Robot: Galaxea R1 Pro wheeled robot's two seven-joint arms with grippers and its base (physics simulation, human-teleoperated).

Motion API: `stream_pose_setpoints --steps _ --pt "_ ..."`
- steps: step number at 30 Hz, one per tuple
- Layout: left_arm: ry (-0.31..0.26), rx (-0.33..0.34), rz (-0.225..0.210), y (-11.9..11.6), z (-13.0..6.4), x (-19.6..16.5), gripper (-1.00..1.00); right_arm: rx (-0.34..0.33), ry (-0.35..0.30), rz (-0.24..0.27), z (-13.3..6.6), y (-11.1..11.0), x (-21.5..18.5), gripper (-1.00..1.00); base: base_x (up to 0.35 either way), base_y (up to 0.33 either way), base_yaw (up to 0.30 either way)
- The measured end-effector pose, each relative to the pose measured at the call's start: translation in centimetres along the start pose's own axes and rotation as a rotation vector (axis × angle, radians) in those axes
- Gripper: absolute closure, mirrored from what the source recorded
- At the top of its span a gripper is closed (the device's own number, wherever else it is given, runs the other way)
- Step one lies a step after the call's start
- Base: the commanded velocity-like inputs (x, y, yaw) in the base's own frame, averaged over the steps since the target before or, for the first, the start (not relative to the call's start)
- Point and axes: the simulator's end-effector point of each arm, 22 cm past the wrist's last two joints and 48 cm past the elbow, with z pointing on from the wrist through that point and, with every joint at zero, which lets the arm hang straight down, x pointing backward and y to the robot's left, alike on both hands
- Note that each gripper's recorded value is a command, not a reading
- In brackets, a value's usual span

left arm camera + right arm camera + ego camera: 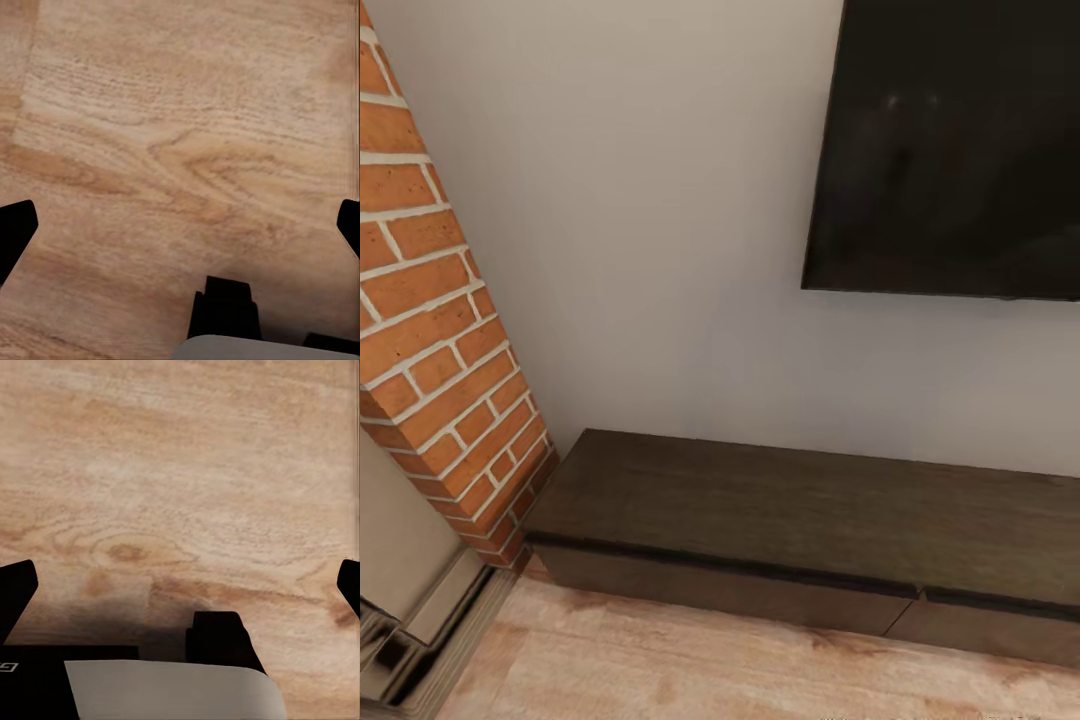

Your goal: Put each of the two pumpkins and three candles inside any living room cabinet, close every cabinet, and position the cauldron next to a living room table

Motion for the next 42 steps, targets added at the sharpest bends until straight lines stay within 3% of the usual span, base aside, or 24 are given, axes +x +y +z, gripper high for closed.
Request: stream_pose_setpoints --steps 9,18,42 --pt "0.007 0.000 0.001 0.0 0.1 0.3 -1.00 0.008 0.013 0.029 0.1 0.0 0.5 -1.00 0.007 0.000 -0.166" --pt "0.021 -0.001 0.004 0.1 0.2 0.9 -1.00 0.035 0.038 0.149 0.2 -0.7 1.4 -1.00 0.000 0.000 -0.065" --pt "0.058 -0.004 0.011 0.1 0.5 2.6 -1.00 0.038 0.078 0.156 0.6 -0.7 3.1 -1.00 0.000 0.000 -0.075"
